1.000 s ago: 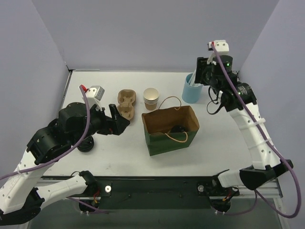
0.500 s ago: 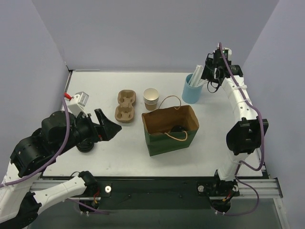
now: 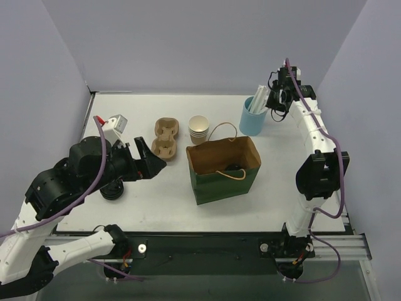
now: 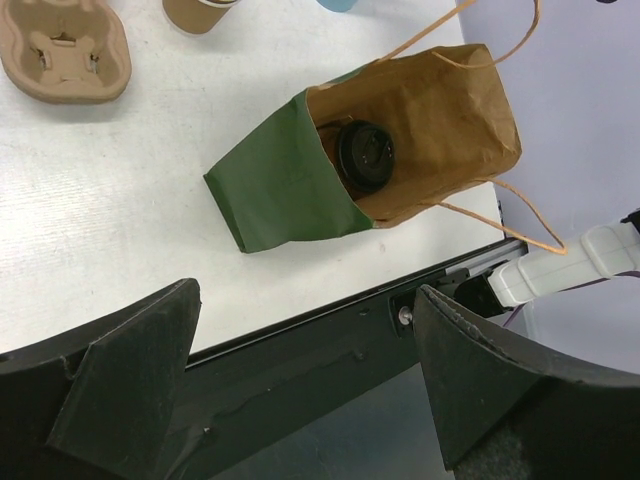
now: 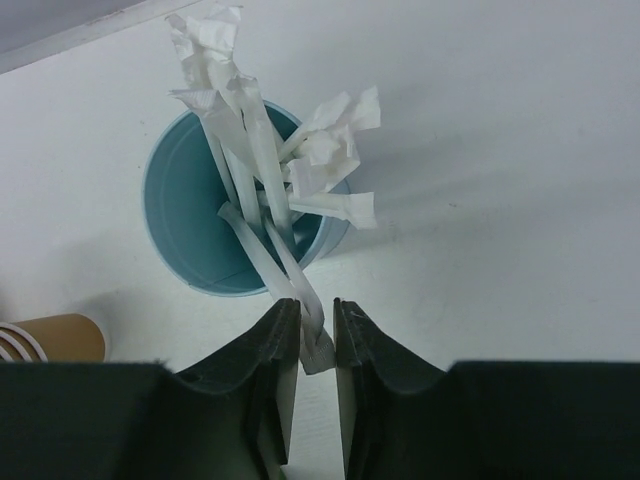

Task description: Pack the takeout coffee

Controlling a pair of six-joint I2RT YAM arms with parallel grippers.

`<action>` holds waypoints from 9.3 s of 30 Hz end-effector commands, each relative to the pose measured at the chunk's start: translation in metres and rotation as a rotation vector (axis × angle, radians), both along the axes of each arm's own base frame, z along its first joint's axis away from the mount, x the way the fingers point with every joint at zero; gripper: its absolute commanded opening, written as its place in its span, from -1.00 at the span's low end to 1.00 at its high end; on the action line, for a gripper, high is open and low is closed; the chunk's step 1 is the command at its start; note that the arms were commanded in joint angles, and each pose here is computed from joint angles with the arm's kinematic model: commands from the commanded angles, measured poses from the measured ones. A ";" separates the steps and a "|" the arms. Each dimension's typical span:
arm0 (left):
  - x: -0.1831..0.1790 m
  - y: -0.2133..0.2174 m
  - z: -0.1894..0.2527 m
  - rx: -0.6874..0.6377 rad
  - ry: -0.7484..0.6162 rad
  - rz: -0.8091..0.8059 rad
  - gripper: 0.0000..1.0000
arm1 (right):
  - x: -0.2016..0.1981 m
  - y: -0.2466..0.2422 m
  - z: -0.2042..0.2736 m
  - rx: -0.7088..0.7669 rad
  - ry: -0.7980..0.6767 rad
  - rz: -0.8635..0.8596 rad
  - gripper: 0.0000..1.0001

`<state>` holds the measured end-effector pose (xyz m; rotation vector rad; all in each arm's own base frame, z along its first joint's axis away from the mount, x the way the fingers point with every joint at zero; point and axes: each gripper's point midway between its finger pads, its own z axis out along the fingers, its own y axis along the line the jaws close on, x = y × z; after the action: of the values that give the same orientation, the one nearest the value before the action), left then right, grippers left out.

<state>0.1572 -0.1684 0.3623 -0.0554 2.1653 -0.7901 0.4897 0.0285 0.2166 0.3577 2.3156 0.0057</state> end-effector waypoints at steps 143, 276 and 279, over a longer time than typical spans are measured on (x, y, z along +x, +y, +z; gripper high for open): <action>0.009 0.016 0.007 0.164 -0.052 -0.013 0.95 | -0.067 0.005 -0.130 0.315 0.192 -1.100 -0.12; 0.013 0.003 0.030 0.022 -0.185 -0.041 0.95 | -0.176 0.117 0.237 0.197 -0.802 0.174 -1.00; 0.011 0.006 0.027 0.023 -0.182 -0.029 0.95 | -0.178 0.155 0.227 0.156 -0.800 0.321 -1.00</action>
<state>0.1676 -0.1654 0.3828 0.0779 2.0465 -0.7450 0.3144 0.1455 0.4261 0.1973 1.6434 0.3696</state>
